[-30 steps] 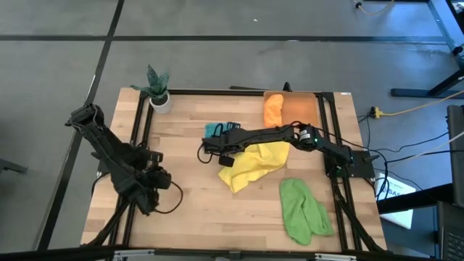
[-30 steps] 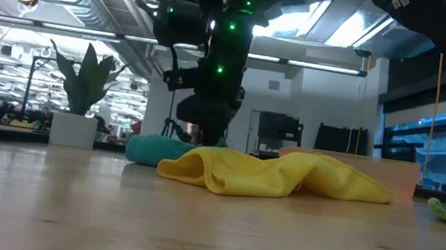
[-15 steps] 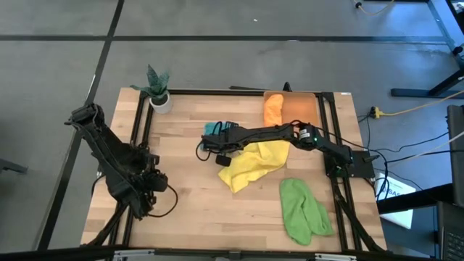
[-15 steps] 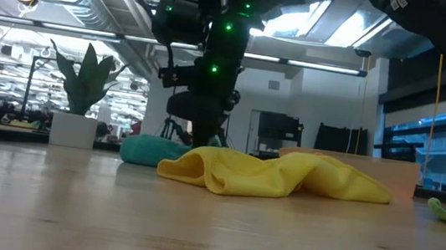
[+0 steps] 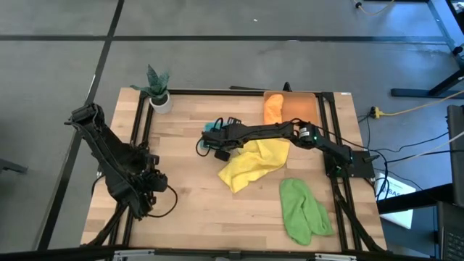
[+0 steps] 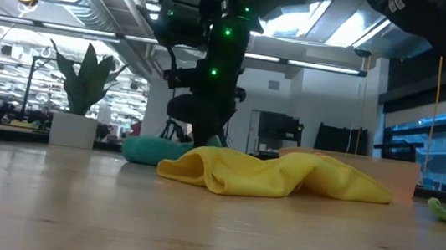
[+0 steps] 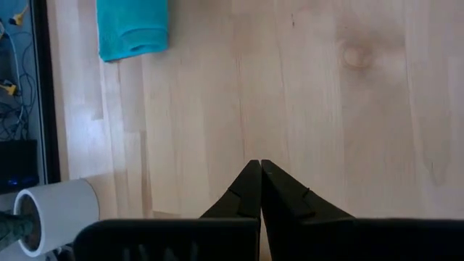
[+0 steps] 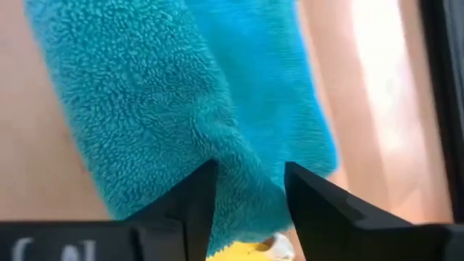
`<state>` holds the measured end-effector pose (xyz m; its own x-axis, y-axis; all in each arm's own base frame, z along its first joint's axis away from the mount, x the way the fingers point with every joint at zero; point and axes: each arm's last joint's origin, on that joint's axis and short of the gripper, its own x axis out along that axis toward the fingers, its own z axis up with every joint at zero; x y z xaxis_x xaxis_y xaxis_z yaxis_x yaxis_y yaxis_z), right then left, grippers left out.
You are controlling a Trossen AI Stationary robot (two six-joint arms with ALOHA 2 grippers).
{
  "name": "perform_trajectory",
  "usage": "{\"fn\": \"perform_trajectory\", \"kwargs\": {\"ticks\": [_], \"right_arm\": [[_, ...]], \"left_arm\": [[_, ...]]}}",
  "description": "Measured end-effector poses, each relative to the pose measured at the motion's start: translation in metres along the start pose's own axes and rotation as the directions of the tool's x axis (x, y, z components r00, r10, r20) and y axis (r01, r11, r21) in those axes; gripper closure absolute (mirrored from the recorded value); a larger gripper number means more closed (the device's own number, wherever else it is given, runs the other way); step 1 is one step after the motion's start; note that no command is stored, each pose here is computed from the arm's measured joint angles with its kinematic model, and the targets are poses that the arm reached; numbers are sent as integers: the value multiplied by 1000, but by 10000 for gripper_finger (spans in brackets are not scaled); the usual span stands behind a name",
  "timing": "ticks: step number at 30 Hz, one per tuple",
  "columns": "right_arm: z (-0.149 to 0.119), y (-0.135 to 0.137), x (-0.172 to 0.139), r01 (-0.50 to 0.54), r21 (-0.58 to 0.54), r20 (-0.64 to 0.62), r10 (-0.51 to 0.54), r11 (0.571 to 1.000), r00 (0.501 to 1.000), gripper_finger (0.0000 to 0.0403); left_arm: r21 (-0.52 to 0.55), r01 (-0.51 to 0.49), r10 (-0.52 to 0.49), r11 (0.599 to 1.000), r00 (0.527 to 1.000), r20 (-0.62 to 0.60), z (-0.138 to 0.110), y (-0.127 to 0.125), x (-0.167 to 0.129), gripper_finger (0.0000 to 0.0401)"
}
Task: Roll microfiber towels into tight, uniform cylinder then place into a basket
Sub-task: Roll the blue microfiber towel
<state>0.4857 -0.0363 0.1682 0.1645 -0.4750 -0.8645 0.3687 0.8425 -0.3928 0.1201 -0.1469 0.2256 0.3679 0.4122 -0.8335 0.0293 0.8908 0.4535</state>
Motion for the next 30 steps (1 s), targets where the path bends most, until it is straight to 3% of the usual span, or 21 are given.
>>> {"fn": "perform_trajectory", "kwargs": {"ticks": [4, 12, 24, 30], "right_arm": [[6, -8, -5, -11, 74, 4, 10, 997, 1000, 225], [11, -7, -24, -24, 99, 17, 23, 995, 1000, 224], [10, 39, -52, -105, -96, 151, 119, 990, 981, 224], [20, 35, -34, -200, -108, 221, 220, 974, 950, 224]], "left_arm": [[-16, 0, 0, 1000, 1000, 0, 0, 0, 0, 401], [-18, 0, 0, 1000, 1000, 0, 0, 0, 0, 401], [-17, 0, 0, 1000, 1000, 0, 0, 0, 0, 401], [-18, -1, 1, 1000, 1000, 0, 0, 0, 0, 401]]}}
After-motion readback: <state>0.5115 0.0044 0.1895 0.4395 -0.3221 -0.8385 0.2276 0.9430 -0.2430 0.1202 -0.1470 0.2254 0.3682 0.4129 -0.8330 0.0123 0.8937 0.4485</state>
